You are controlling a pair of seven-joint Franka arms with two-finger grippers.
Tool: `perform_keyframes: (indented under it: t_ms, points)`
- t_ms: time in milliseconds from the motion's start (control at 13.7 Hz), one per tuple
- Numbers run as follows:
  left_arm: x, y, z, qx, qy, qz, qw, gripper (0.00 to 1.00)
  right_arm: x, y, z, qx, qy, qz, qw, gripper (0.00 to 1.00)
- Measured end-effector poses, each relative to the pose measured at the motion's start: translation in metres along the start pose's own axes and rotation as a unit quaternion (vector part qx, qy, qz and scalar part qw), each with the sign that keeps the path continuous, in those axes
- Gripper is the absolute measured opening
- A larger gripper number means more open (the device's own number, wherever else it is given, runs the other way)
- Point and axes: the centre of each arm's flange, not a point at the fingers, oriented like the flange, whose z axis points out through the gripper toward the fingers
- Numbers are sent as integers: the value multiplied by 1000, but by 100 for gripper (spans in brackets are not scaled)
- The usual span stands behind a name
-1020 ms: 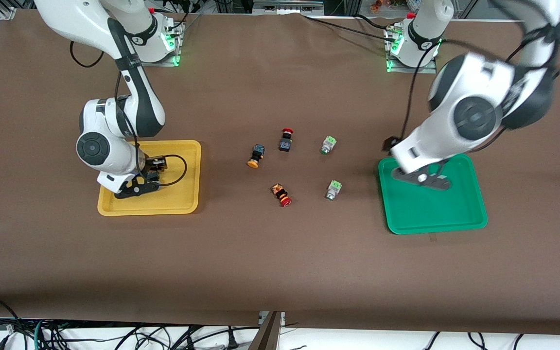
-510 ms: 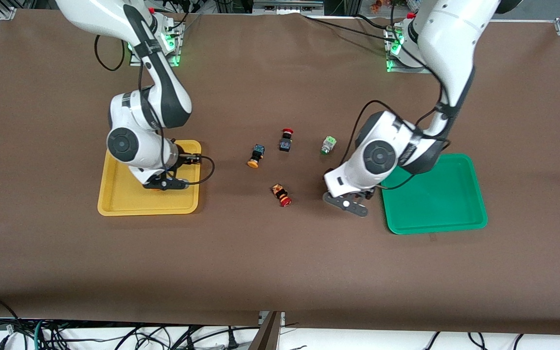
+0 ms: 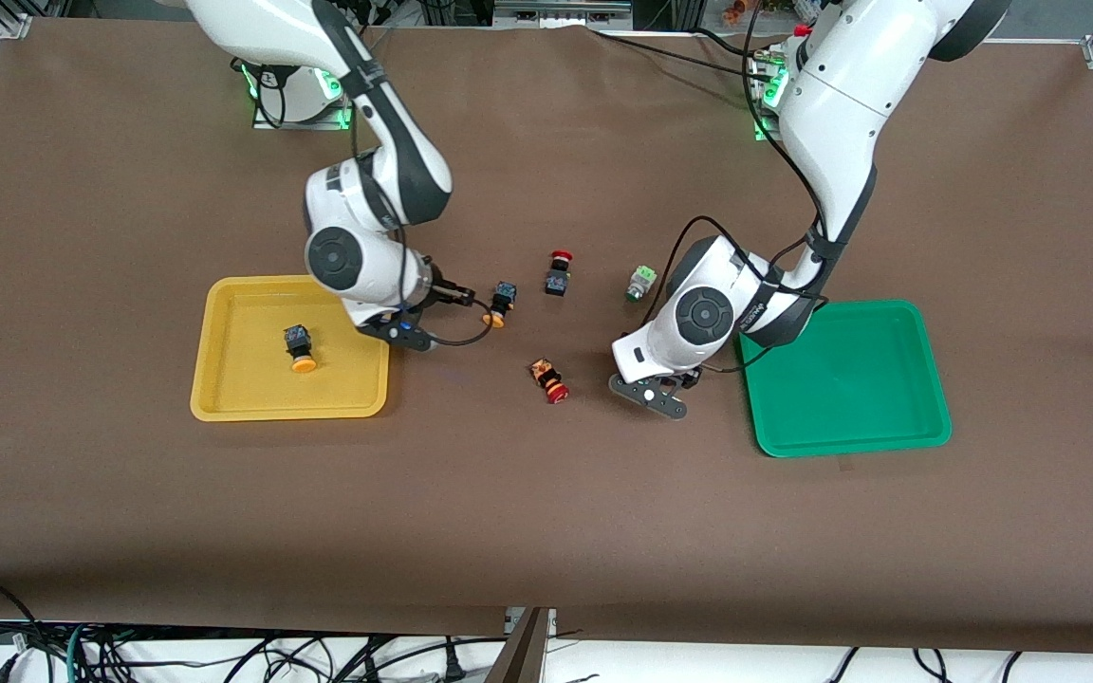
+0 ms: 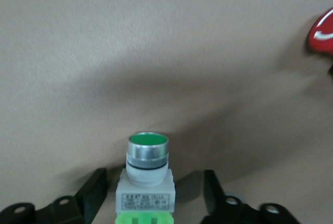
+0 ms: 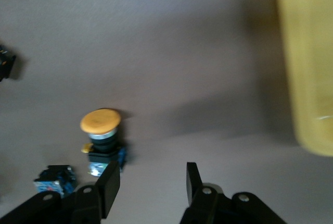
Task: Place green and yellow buttons in trays
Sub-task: 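Grasp a green button with the left gripper while the right gripper grasps another yellow button, then place the green button in the green tray with the left gripper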
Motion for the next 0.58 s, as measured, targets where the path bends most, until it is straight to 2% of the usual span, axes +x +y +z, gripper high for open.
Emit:
perform_keyframes:
  t_ms: [219, 364, 583]
  points:
    - [1, -6, -10, 3, 0, -4, 1000, 42, -18, -21, 29, 18, 10, 30, 999, 60]
    - [-2, -14, -27, 12, -22, -9, 1000, 42, -22, -27, 42, 32, 11, 42, 999, 61]
    - [-11, -64, -95, 47, -63, -40, 996, 42, -25, -32, 57, 40, 18, 47, 998, 66]
